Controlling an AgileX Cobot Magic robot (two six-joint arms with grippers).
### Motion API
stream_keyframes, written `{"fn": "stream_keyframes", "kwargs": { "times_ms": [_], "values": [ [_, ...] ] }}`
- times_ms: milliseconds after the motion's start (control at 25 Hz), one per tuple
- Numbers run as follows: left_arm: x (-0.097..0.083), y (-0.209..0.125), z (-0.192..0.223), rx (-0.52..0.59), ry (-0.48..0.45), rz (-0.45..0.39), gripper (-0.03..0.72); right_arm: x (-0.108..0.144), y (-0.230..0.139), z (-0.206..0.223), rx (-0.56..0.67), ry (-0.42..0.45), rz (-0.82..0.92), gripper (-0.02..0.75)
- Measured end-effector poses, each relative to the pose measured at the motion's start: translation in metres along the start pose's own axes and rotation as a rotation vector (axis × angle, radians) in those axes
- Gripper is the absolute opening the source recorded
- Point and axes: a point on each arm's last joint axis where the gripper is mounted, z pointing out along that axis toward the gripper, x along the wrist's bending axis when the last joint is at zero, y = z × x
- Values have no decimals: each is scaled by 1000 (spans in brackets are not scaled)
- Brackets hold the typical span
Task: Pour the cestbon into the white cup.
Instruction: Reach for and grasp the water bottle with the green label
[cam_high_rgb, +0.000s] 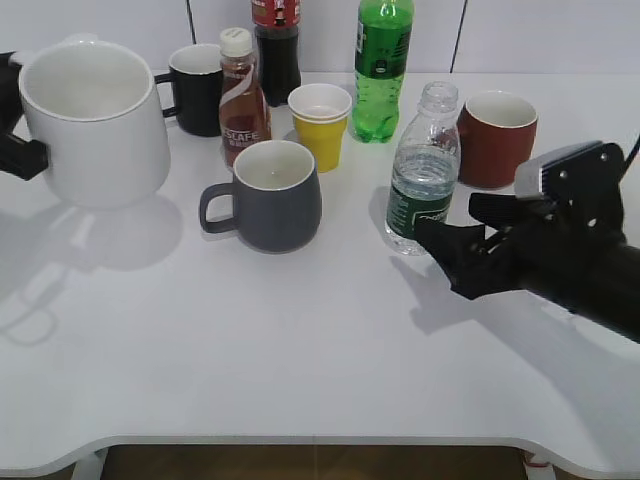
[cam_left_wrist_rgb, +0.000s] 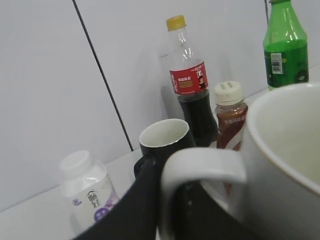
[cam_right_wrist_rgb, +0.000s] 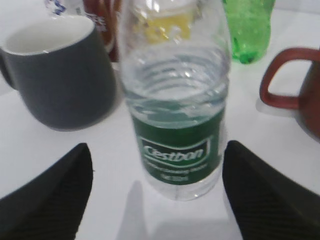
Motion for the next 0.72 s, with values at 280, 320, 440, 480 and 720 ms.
{"fn": "stream_keyframes", "kwargs": {
  "times_ms": [280,320,440,480,720],
  "values": [
    [-2,-3,0,30,-16,-42,36,-11,1,34,-22,-16,2,618],
    [-2,-3,0,39,-24,-35,36,-13,3,39,-25,-17,-3,618],
    [-5,-5,0,57,-54,-44,36,-18,7,55,-32,-20,-12,603],
    [-6,-5,0,59,-68,-54,36,-19,8,58,-35,-20,-13,582],
    [-17,-6,-1,75,-169,-51,36,-13,7,61,-29,51,-65,480]
  ]
}}
